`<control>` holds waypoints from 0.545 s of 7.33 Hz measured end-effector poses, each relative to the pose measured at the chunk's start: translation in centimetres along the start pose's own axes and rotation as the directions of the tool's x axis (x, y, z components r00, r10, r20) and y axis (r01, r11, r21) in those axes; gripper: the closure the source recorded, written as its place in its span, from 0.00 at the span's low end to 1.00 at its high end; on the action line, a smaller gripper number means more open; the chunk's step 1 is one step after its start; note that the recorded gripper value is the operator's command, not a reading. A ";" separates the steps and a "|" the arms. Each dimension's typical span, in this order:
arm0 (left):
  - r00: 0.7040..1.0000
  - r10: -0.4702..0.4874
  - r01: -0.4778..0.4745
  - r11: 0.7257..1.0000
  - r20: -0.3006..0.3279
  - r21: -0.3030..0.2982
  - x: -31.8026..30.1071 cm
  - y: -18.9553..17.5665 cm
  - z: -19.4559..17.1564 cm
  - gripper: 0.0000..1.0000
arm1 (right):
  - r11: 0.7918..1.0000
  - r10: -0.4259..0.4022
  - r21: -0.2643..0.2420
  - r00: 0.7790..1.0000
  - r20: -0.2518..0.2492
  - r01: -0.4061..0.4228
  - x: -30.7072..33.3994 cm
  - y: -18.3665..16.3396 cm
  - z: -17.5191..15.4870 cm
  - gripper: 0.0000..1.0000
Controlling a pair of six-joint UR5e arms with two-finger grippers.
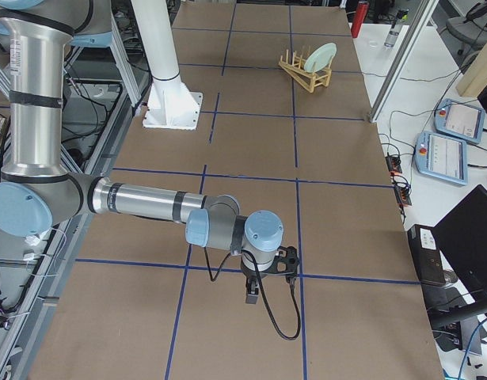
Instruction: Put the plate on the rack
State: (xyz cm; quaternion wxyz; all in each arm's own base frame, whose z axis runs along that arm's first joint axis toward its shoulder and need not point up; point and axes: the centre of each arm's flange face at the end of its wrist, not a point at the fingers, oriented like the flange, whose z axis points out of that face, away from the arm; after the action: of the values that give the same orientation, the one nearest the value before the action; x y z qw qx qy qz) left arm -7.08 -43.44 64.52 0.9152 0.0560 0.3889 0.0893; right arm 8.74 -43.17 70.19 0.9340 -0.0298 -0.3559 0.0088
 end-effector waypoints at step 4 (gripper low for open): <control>1.000 0.004 -0.004 1.000 0.026 0.009 -0.3 0.3 -0.6 0.00 | 1.000 0.000 0.000 1.000 0.000 0.000 0.0 0.0 0.0 0.00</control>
State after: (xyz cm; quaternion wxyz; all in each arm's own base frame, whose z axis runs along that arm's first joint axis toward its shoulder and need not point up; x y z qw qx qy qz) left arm -7.76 -43.16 64.40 0.9197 0.0620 0.3774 0.0886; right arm 8.75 -43.17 70.21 0.9340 -0.0300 -0.3559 0.0090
